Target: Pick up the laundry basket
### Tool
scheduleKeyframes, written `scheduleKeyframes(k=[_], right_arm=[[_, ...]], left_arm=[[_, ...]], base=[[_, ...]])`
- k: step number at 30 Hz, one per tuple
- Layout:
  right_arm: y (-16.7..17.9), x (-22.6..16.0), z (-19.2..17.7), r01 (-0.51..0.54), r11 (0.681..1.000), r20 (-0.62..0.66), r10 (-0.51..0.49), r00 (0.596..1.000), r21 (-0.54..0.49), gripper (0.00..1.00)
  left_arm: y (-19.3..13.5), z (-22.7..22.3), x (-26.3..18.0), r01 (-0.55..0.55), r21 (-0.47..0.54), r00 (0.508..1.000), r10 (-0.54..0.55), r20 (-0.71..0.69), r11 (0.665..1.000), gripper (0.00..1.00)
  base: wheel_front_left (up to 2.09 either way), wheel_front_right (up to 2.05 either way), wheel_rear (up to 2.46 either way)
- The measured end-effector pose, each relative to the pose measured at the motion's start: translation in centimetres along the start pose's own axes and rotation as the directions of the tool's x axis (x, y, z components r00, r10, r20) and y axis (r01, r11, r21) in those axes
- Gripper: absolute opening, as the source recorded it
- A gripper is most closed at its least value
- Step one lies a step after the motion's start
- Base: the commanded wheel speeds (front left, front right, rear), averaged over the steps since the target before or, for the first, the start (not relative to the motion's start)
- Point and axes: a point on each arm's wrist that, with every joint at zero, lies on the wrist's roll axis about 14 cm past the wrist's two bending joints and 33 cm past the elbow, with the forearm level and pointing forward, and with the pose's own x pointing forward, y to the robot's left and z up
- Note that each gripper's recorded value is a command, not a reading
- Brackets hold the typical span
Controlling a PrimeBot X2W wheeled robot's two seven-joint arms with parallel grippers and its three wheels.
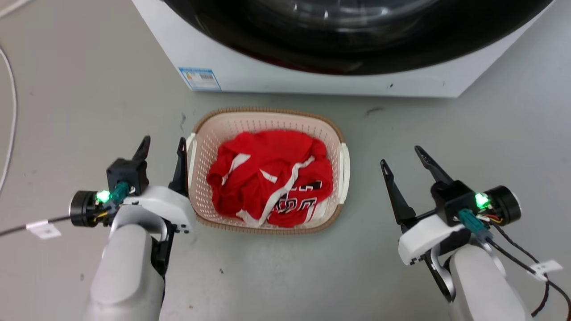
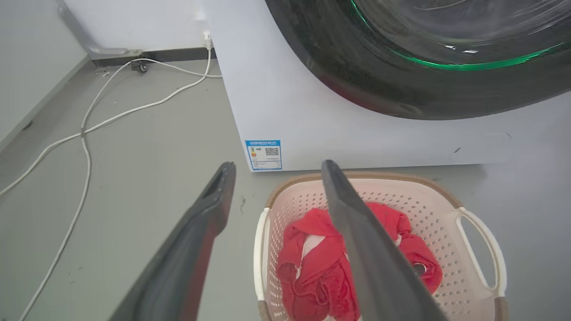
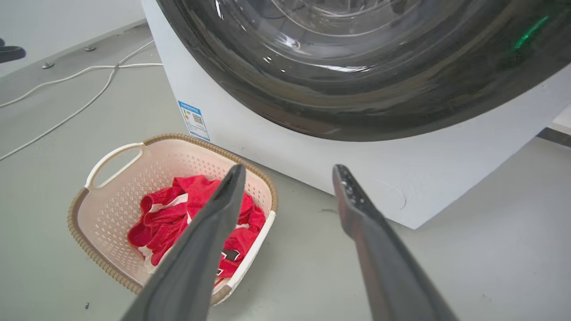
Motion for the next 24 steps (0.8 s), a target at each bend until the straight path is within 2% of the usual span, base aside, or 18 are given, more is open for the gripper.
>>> scheduleKeyframes(k=[11,24], right_arm=[[1.5,2.1,-9.4,-0.092,0.996,-0.26,0.09,0.962,0.002,1.0],[2.7,5.2,-15.1,-0.16,0.986,-0.38,0.164,0.91,0.041,1.0]], left_arm=[[0.8,-8.3,3.0,0.03,0.019,0.967,-0.024,-0.252,0.999,1.0],[1.9,-14.2,4.9,0.027,0.034,0.916,-0.011,-0.4,0.999,1.0]], base=[[0.0,0.0,0.0],[0.0,0.0,0.0]])
